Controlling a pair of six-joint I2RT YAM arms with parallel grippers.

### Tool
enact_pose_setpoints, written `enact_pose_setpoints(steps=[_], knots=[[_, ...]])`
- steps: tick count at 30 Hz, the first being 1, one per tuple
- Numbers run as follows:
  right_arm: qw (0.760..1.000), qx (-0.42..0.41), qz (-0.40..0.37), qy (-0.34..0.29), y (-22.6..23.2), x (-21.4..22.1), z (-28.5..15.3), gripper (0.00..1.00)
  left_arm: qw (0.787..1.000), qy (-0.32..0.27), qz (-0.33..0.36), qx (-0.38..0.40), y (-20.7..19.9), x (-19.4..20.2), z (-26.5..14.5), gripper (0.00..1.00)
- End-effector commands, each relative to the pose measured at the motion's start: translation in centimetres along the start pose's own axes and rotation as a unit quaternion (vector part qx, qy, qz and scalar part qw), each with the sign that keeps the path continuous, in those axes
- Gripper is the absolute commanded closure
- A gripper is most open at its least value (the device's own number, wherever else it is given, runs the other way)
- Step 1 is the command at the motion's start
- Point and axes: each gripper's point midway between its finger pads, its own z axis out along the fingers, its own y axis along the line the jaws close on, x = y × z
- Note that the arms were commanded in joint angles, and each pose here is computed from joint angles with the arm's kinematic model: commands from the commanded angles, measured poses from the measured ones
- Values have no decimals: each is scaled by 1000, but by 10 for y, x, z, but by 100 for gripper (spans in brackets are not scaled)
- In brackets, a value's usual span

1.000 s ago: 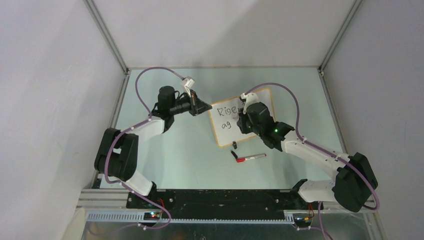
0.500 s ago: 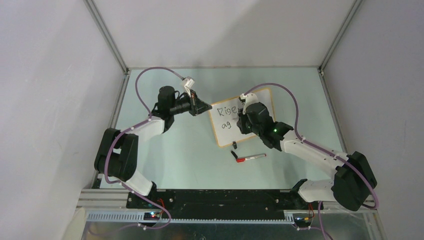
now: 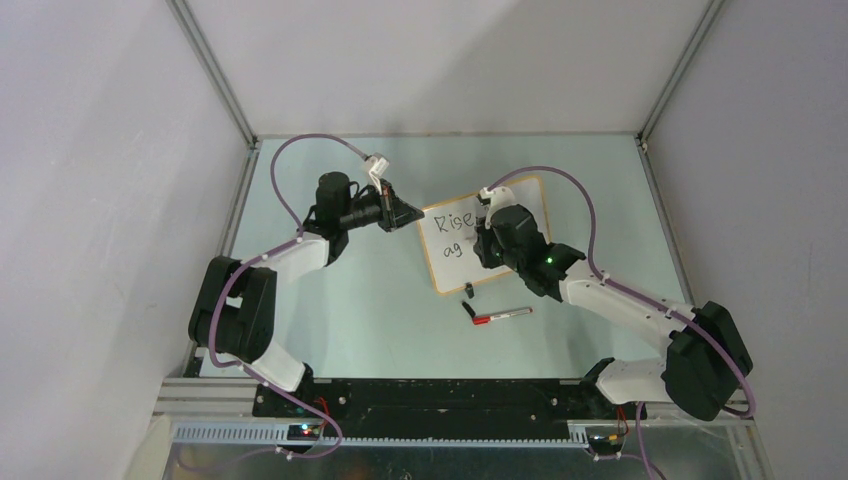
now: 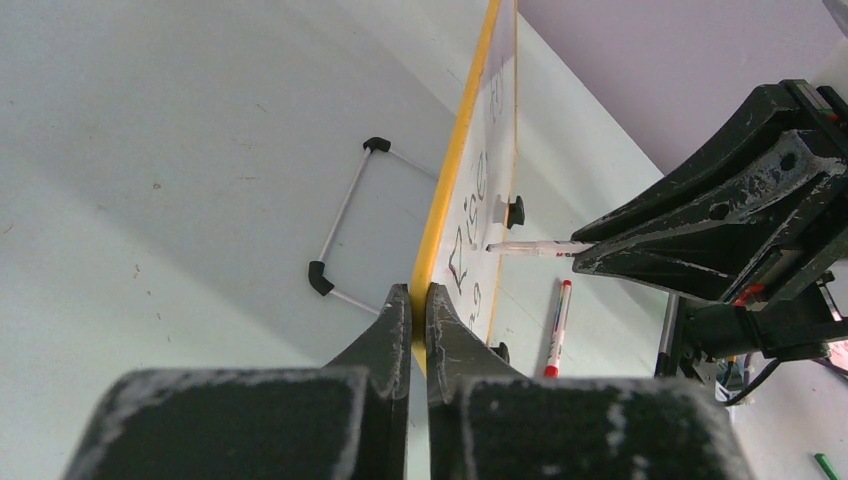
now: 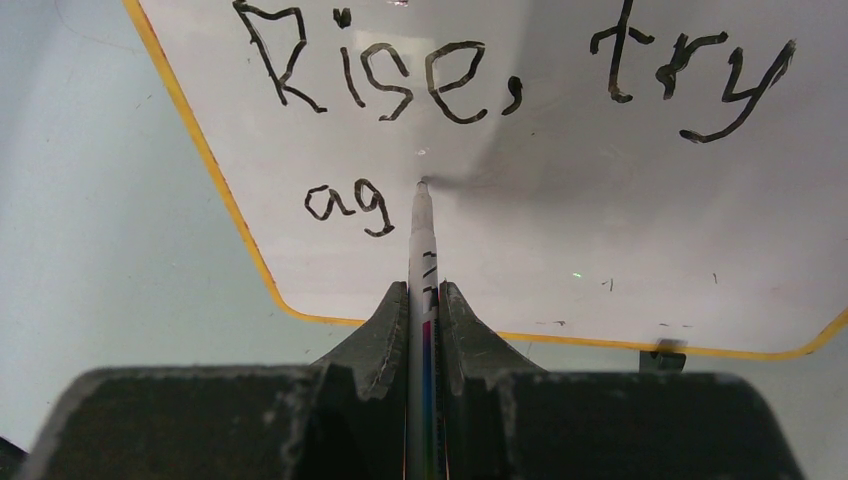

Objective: Write a sentence on the whiteboard

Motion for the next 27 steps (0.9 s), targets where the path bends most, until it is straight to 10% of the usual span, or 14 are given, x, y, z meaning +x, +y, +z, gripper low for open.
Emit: enact_pose_setpoints(steps=[1, 27], knots=[[1000, 3, 1, -17, -2, -9, 3, 100, 1000, 6, 25, -5, -5, -4, 1, 97], [1000, -5, 6, -12, -1, -9, 9, 100, 1000, 5, 27, -4, -7, -5, 1, 98]])
